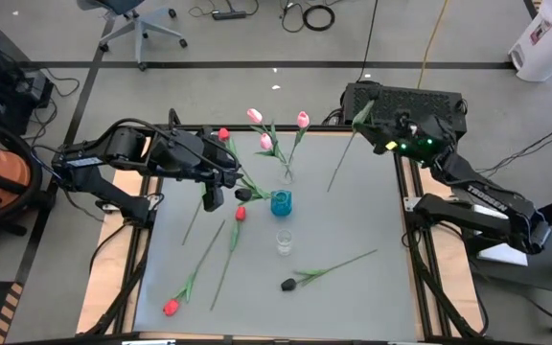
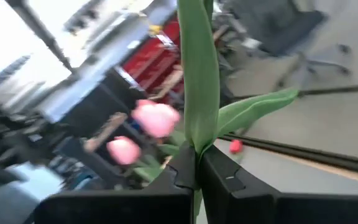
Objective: Sort flowers into vase by color
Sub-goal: Put the top black tulip into the blue vase
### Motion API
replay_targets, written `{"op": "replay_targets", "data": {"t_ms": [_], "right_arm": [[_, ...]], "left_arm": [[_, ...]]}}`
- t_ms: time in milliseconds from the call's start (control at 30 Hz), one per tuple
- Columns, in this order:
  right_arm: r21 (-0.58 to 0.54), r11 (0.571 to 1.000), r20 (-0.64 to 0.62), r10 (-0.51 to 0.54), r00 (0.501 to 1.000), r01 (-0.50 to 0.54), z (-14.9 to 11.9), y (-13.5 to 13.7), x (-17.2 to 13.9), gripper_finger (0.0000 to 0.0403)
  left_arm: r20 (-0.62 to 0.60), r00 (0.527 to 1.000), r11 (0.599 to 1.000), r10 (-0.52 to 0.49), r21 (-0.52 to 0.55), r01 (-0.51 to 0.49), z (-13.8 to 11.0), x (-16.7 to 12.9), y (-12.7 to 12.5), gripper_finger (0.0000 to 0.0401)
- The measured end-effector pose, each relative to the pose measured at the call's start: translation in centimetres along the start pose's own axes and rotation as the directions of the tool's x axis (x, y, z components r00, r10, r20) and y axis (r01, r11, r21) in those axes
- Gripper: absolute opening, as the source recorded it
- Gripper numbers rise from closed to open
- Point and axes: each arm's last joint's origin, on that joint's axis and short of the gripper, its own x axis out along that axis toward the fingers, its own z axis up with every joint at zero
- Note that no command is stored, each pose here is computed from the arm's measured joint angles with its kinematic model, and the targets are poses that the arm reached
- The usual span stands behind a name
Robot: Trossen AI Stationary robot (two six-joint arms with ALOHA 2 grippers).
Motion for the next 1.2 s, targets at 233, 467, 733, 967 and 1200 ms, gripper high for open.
{"op": "replay_targets", "data": {"t_ms": [233,467,733,967,1200], "right_arm": [[-0.061,0.989,-0.002,0.137,0.991,-0.137,-0.2,2.0,0.0,0.0002],[-0.122,0.968,-0.044,0.216,0.975,-0.22,0.6,4.8,0.5,0.0003],[-0.222,0.941,-0.107,0.236,0.966,-0.255,2.1,8.3,2.1,0.0003],[-0.305,0.914,-0.202,0.212,0.956,-0.267,2.2,11.0,4.5,0.0004],[-0.442,0.849,-0.226,0.206,0.952,-0.289,0.9,13.7,7.5,0.0004]], "left_arm": [[0.0,1.0,1.0,0.002,0.0,-0.002,0.0,0.0,0.0,0.0114],[0.001,1.0,0.999,0.002,0.035,-0.002,0.0,0.0,0.0,0.0114],[0.001,1.0,0.998,0.003,0.059,-0.003,0.0,0.0,0.0,0.0114],[0.001,1.0,0.998,0.003,0.06,-0.003,0.0,0.0,0.0,0.0114],[0.004,1.0,0.998,0.017,0.06,-0.017,0.0,0.0,0.0,0.0114]]}}
